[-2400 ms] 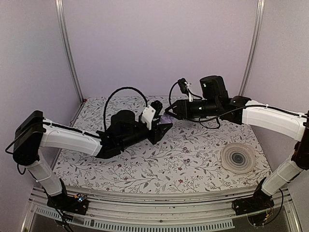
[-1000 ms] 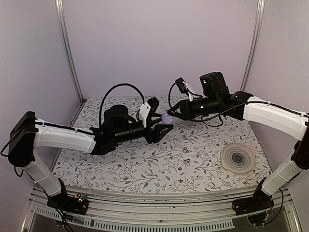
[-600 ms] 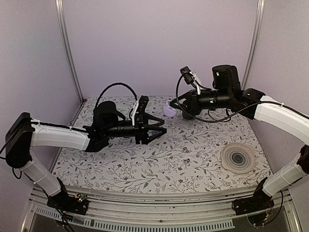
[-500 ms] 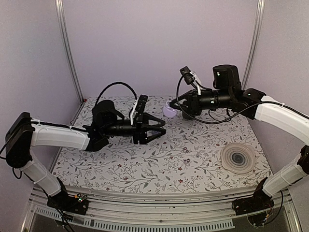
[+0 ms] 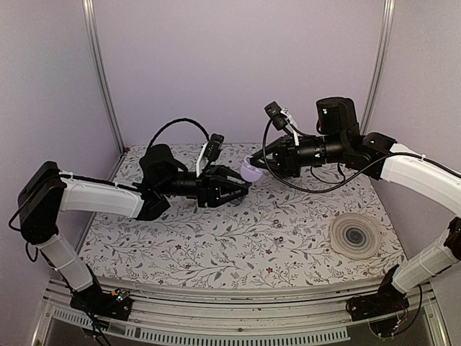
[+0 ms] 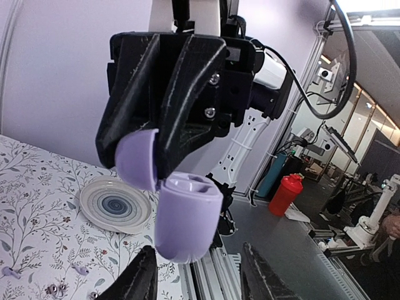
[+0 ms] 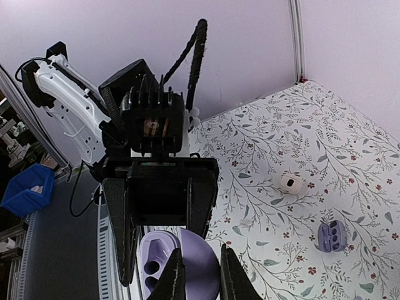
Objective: Insert the wireless bluetooth earbuds into the charging case
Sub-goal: Pass from the right arm to the left
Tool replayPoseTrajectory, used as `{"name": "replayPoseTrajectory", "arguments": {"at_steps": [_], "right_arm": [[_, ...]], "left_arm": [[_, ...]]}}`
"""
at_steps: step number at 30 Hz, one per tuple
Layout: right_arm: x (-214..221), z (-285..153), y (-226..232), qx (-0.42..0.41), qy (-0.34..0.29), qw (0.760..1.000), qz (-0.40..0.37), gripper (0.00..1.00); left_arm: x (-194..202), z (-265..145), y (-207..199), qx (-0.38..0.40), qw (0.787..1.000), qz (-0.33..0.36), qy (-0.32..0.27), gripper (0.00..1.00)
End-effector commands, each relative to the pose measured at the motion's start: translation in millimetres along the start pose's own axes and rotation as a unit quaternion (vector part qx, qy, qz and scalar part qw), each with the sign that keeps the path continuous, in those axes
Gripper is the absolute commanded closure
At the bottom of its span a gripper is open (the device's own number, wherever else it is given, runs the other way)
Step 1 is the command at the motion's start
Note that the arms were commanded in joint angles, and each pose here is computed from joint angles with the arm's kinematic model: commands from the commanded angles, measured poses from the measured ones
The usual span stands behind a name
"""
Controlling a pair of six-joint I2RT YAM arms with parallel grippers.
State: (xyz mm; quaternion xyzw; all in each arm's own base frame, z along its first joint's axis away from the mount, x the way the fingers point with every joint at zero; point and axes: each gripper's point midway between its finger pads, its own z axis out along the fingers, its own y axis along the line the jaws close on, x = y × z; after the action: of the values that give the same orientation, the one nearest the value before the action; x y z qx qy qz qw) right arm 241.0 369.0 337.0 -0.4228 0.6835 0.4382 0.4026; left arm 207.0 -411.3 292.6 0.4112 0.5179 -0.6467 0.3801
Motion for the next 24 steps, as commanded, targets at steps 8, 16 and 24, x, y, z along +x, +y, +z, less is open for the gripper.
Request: {"name": "replayPoseTrajectory", "arguments": {"at_steps": [8, 16, 24], "right_arm": [[6, 0, 13, -0.021, 0.009, 1.000, -0.012, 0.84], [13, 5, 14, -0.028, 0.021, 0.999, -0.009, 0.84], [19, 8, 14, -0.035, 0.032, 0.999, -0.001, 0.84]], "left_arm": [[-14, -1, 6, 0.001, 1.000, 0.002, -0.017, 0.58], [-16, -1, 6, 0.001, 1.000, 0.004, -0.018, 0.60], [-16, 0, 5, 0.005, 1.000, 0.004, -0.016, 0.60]]}}
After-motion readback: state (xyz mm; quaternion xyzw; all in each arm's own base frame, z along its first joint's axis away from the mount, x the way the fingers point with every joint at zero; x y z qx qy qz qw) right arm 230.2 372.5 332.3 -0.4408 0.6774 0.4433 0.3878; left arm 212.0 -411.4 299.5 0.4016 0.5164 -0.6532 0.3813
